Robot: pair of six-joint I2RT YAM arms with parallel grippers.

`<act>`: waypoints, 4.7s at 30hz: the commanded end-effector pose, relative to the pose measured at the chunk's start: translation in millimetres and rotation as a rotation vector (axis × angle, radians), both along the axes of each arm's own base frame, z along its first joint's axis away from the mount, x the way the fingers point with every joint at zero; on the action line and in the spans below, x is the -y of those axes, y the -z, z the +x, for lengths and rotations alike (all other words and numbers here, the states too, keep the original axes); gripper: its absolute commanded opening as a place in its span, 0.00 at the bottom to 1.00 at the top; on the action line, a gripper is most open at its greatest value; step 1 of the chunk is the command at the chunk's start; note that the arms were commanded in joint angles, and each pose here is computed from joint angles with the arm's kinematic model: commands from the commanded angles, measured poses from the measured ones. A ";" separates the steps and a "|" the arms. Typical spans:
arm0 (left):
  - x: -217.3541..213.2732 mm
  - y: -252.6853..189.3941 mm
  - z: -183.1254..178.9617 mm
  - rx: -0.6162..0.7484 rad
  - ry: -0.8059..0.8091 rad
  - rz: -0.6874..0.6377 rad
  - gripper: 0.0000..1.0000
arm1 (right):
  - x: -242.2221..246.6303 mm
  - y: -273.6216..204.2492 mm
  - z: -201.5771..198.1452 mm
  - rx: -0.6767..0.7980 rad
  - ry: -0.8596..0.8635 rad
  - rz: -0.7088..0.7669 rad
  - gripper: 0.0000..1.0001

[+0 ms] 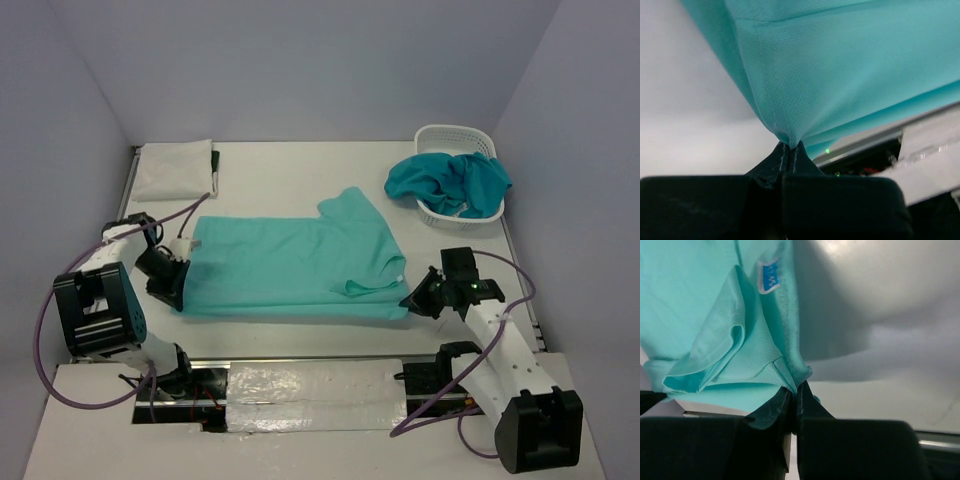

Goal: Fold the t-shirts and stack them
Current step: Fold the flattened tshirt in 1/3 of the way, then grap the side of the flattened tshirt furthest away from the robot with both arms, then fold the other side of the tshirt into a rectangle

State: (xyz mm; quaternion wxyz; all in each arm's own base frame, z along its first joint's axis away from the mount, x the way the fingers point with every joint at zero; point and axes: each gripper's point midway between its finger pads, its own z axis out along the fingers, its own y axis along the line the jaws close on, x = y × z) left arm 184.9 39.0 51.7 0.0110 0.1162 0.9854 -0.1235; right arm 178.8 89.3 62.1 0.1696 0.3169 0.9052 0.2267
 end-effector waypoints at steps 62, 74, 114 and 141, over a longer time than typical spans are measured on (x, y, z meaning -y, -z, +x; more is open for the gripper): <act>5.0 -8.0 212.9 0.291 -0.220 -0.135 0.00 | -89.4 -28.5 299.3 0.100 -0.561 -0.451 0.00; 8.2 -42.0 120.7 0.355 0.084 -0.041 0.00 | -66.4 -26.0 117.8 0.092 -0.506 -0.341 0.00; -4.9 -55.5 189.2 0.665 -0.036 0.023 0.06 | -85.7 -25.5 192.4 0.151 -0.600 -0.502 0.00; 8.9 0.2 26.1 0.345 0.233 0.049 0.60 | -66.0 29.5 45.3 -0.024 -0.692 -0.370 0.59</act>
